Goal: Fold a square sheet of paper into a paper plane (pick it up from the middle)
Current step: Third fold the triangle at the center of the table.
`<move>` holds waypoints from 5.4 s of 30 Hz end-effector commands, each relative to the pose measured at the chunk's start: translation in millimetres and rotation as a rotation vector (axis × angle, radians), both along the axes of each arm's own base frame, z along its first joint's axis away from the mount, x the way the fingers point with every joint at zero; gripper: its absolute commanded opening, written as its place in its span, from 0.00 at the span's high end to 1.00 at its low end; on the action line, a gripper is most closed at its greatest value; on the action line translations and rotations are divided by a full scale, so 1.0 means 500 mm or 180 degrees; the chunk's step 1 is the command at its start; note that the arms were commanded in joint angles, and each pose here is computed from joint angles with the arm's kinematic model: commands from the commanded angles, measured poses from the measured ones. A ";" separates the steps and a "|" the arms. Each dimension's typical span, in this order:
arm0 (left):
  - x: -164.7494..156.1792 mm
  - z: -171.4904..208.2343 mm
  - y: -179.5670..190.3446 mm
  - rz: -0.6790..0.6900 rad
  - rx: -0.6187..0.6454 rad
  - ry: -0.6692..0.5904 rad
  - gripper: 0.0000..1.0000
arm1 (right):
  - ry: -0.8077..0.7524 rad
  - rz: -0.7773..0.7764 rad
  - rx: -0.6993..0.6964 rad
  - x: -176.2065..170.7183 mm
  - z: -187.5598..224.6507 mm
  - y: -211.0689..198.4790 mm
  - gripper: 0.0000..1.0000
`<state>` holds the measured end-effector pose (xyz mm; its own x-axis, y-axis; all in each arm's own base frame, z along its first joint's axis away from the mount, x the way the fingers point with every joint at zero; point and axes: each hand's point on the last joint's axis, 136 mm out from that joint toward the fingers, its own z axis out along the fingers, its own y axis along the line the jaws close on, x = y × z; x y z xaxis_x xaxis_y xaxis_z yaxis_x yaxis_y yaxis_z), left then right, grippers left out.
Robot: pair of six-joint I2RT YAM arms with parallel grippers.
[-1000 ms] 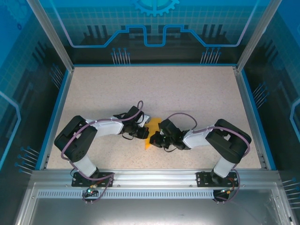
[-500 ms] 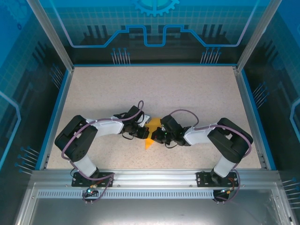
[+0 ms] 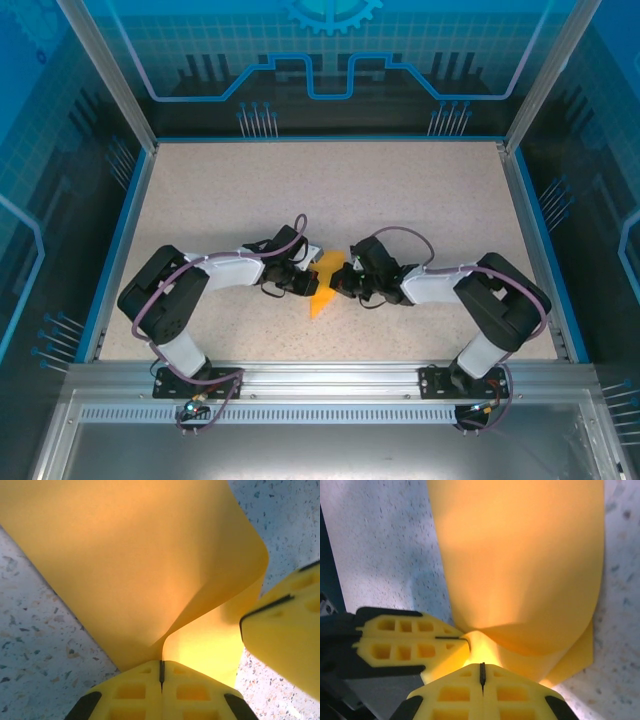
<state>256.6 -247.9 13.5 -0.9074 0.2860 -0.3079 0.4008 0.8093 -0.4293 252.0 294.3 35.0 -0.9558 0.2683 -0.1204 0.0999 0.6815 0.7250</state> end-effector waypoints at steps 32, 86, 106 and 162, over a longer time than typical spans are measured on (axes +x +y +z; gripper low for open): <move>-0.021 -0.034 0.022 -0.0036 0.0187 0.0193 1.00 | 0.0330 -0.0129 -0.0400 0.023 -0.086 -0.071 1.00; -0.015 0.032 0.029 0.0086 0.0121 0.0012 0.73 | 0.0411 0.0087 -0.0449 -0.037 -0.102 -0.022 1.00; 0.017 0.021 -0.008 0.0328 -0.0095 0.0272 0.97 | 0.0197 0.0151 -0.0235 -0.023 -0.043 0.006 1.00; -0.020 -0.062 0.032 0.0249 0.0139 0.0440 1.00 | 0.0207 -0.0008 0.0121 -0.041 -0.007 0.040 1.00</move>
